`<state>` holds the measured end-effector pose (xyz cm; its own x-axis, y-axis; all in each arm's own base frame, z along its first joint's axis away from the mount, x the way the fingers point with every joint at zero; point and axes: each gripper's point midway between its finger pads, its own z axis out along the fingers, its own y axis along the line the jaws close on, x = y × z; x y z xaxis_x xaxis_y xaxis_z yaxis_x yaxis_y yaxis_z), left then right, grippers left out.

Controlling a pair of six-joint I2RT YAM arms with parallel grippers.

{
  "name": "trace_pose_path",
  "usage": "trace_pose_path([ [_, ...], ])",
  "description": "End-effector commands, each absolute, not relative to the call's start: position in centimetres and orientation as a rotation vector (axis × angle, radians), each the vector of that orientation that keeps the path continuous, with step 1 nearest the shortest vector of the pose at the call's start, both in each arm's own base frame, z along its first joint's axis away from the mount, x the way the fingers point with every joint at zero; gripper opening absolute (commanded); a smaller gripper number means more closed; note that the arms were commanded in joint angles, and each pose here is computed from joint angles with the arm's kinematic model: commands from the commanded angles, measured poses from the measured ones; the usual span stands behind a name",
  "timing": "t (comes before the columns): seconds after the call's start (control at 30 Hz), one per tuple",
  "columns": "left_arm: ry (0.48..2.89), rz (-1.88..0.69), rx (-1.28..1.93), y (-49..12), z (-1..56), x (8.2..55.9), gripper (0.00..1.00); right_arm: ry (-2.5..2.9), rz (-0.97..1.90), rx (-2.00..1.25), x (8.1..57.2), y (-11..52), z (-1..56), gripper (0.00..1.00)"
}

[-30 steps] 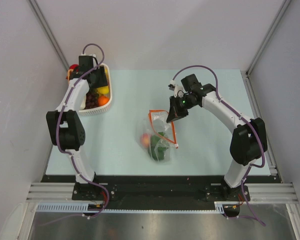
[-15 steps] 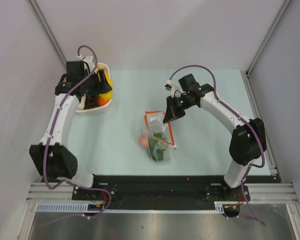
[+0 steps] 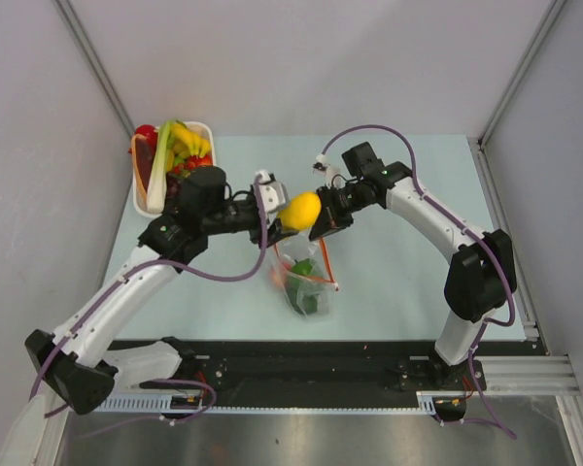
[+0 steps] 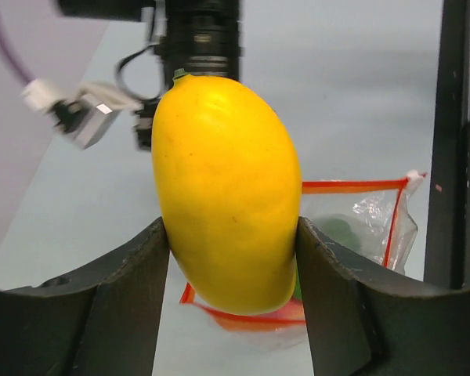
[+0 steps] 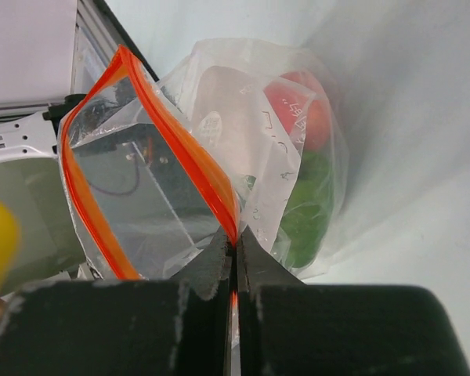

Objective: Place the food in the zip-top bag and seal the zipper
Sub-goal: Place the fake fruit in the zipper food storage bag, then pick up the fake fruit from the bin.

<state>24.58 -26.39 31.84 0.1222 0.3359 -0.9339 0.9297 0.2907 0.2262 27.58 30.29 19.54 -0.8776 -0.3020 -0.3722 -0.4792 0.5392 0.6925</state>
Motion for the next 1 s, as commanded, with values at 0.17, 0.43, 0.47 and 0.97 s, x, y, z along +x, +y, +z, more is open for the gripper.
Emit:
trace_pose_path([
  [0.17,1.21,-0.555,1.673,-28.4,26.3,22.3,0.74,2.493,1.362,-0.715,27.0,31.4,22.2,0.0],
  [0.43,1.32,-0.5,1.613,-26.2,27.7,22.7,1.0,2.479,1.355,-0.735,26.7,31.3,22.5,0.0],
  [0.47,1.329,-0.494,1.569,-25.4,28.8,23.1,1.0,2.48,1.354,-0.737,26.7,31.3,22.5,0.0],
  [0.97,2.12,0.074,1.143,-4.0,22.5,39.9,0.83,2.497,1.296,-0.753,26.9,31.5,21.7,0.0],
])
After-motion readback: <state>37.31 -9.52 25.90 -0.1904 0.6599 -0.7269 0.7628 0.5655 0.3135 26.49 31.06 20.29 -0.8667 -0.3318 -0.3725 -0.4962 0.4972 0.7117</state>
